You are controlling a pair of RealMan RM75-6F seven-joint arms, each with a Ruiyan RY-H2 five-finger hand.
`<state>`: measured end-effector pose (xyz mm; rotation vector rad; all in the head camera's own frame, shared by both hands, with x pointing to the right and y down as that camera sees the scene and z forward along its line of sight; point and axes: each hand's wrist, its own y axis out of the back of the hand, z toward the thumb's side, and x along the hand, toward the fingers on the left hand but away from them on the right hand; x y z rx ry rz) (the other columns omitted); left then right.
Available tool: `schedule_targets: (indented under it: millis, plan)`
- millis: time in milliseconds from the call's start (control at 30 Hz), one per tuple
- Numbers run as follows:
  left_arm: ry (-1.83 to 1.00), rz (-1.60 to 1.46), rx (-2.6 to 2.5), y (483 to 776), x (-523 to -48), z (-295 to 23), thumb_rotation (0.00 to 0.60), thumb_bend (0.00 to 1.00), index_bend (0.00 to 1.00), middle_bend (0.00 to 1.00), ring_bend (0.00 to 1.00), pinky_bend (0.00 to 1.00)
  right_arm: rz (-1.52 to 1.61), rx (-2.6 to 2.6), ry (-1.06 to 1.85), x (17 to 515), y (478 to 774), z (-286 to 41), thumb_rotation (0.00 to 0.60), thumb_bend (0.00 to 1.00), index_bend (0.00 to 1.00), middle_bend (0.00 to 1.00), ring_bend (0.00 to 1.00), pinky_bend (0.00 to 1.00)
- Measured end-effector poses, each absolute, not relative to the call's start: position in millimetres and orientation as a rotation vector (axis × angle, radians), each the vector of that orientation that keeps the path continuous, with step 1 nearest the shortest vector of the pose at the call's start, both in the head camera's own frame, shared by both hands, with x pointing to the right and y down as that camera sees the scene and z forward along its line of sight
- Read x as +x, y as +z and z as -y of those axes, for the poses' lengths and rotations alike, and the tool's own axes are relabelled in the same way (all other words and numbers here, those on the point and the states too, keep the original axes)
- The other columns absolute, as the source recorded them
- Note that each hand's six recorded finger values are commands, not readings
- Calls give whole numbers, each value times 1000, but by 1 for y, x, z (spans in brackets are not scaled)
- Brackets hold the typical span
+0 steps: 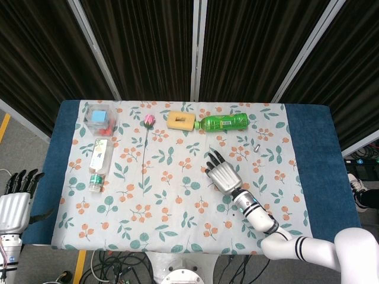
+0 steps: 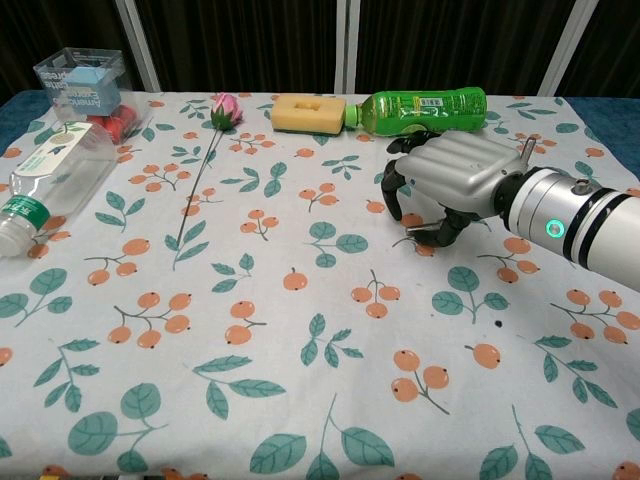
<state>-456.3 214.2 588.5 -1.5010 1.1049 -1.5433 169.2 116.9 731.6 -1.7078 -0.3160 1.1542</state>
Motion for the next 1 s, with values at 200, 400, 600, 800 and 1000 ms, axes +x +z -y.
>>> schedule_targets:
  millis: [200, 400, 600, 800, 1000]
  plan:
    - [-1544, -1106, -1503, 589, -457, -215, 600, 0, 148, 83, 0, 0, 318, -1721, 1170, 174, 736, -122, 600, 254, 476, 237, 0, 0]
    - [-1543, -1109, -1504, 590, -457, -215, 600, 0, 147, 83, 0, 0, 320, -1728, 1174, 174, 737, -123, 600, 288, 501, 244, 0, 0]
    - [-1546, -1111, -1504, 590, -458, -216, 600, 0, 148, 83, 0, 0, 334, -1740, 1178, 174, 737, -124, 600, 356, 564, 263, 0, 0]
    - [-1547, -1111, -1504, 590, -459, -217, 600, 0, 147, 83, 0, 0, 388, -1784, 1193, 175, 732, -123, 600, 375, 575, 265, 0, 0]
    - [-1548, -1107, -1507, 591, -459, -217, 600, 0, 147, 83, 0, 0, 507, -1895, 1226, 183, 721, -118, 600, 375, 582, 268, 0, 0]
